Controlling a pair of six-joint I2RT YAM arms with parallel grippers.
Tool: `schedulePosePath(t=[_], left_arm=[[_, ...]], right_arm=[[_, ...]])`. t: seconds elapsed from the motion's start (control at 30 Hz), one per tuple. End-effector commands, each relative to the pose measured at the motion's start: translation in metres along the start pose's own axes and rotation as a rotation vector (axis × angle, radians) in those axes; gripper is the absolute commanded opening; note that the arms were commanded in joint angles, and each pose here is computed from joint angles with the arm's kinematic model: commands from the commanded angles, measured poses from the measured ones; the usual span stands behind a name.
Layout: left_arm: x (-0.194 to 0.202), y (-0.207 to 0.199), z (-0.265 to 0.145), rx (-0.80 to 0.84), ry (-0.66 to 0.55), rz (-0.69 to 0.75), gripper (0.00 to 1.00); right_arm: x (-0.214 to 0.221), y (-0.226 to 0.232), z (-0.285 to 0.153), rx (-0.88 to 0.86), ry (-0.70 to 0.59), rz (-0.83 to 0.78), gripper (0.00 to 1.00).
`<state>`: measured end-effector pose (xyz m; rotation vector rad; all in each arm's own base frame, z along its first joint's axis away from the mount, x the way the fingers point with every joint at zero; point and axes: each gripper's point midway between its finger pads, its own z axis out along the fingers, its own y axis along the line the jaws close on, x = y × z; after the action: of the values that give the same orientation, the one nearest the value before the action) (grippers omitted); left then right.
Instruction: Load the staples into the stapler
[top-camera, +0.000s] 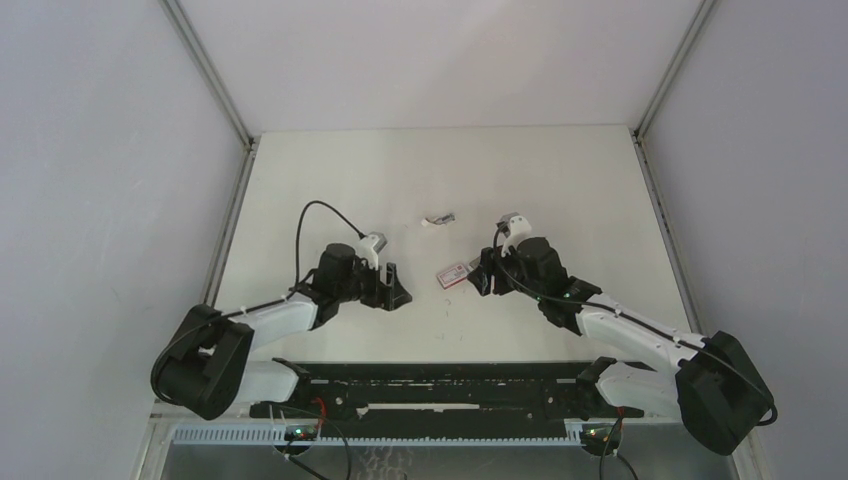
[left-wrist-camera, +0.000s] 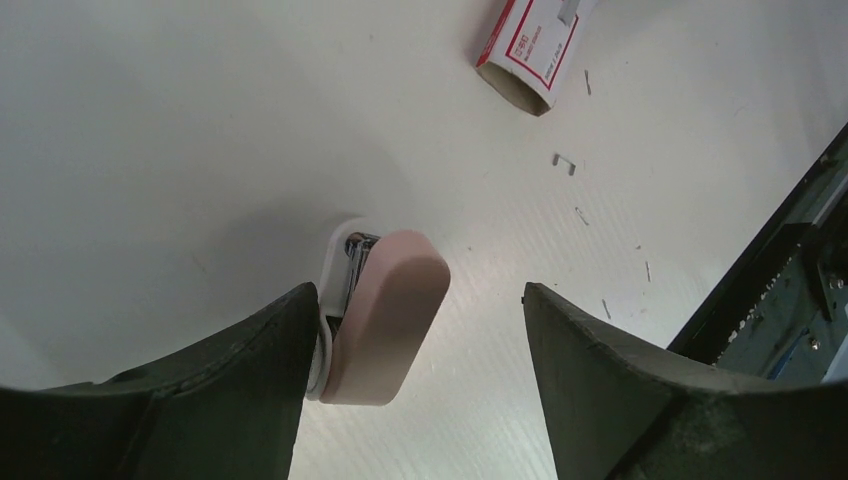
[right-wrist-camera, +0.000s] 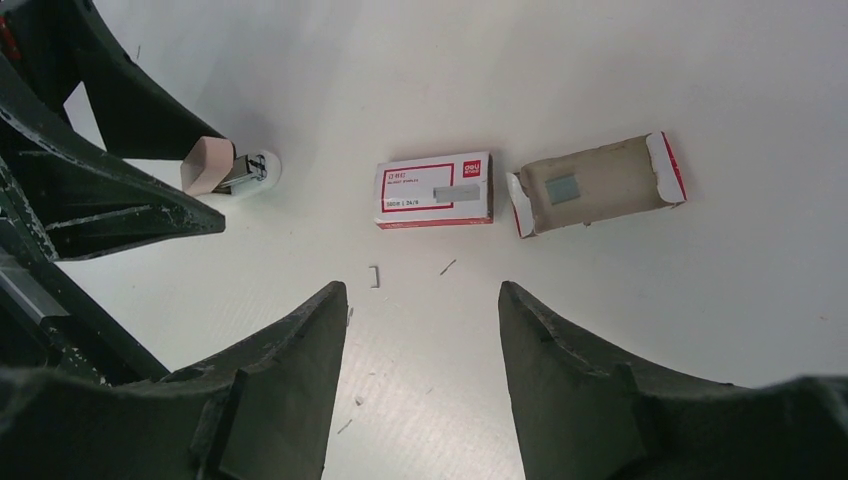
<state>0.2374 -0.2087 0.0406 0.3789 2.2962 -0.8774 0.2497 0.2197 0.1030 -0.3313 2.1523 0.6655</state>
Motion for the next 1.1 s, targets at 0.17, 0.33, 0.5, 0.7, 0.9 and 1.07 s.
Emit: schedulePosePath(t=[0.17, 0.33, 0.5, 0.7, 0.9, 1.07], left_arm=[[0.007, 0.015, -0.014, -0.142, -0.052, -0.008, 0.77], [0.009, 0.016, -0.016, -0.218, -0.061, 0.041, 0.68], [0.014, 0.014, -0.014, -0.243, -0.036, 0.07, 0.59], [0.022, 0.015, -0.008, -0.284, 0.009, 0.107, 0.56], [0.022, 0.013, -0.005, -0.302, 0.019, 0.147, 0.32], [0.019, -0.008, 0.003, -0.236, 0.032, 0.247, 0.1]], right_arm=[[-0.015, 0.004, -0.004, -0.027, -0.056, -0.011, 0.57], [-0.016, 0.002, -0.006, -0.022, -0.065, -0.005, 0.57], [-0.016, 0.0, -0.007, -0.019, -0.066, 0.0, 0.57], [-0.017, -0.002, -0.008, -0.015, -0.07, 0.006, 0.57], [-0.02, -0.002, -0.01, -0.023, -0.078, 0.034, 0.64], [-0.025, 0.011, -0.017, -0.08, -0.079, 0.134, 0.77]])
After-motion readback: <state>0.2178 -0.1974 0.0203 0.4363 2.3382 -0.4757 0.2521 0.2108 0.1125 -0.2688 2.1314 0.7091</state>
